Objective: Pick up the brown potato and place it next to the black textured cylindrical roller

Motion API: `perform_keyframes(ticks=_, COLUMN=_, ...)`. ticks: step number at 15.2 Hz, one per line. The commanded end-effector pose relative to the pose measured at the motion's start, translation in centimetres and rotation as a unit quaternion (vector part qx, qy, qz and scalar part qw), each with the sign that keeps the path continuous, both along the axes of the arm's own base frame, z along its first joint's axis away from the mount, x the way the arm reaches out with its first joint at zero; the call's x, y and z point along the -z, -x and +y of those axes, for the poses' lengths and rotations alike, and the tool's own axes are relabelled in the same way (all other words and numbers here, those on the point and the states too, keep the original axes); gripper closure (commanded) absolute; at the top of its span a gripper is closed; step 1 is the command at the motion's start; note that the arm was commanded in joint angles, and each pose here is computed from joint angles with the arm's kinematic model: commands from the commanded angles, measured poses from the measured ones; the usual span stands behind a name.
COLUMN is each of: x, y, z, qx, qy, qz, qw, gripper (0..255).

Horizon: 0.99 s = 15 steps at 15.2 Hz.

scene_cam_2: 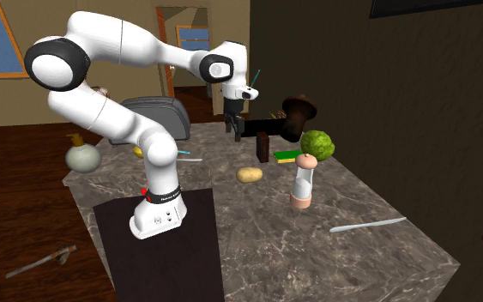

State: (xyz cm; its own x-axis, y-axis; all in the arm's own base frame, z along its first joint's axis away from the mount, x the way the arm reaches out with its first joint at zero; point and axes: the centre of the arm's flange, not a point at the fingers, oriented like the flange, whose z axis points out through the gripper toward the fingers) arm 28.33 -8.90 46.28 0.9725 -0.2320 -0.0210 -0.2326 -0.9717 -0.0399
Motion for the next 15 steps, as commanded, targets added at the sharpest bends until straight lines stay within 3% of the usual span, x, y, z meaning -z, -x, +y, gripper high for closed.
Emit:
perform_keyframes(ticks=1, x=2.0, y=0.6, z=-1.7, qx=0.004, qy=0.008, qz=-0.004, qw=0.9999, gripper=0)
perform_keyframes(ticks=9, x=9.5, y=1.9, z=-8.1, qx=0.021, qy=0.040, qz=-0.017, qw=0.9988, gripper=0)
perform_keyframes(ticks=15, x=12.4, y=1.9, z=-8.4, qx=0.022, qy=0.041, qz=-0.018, qw=0.9988, gripper=0)
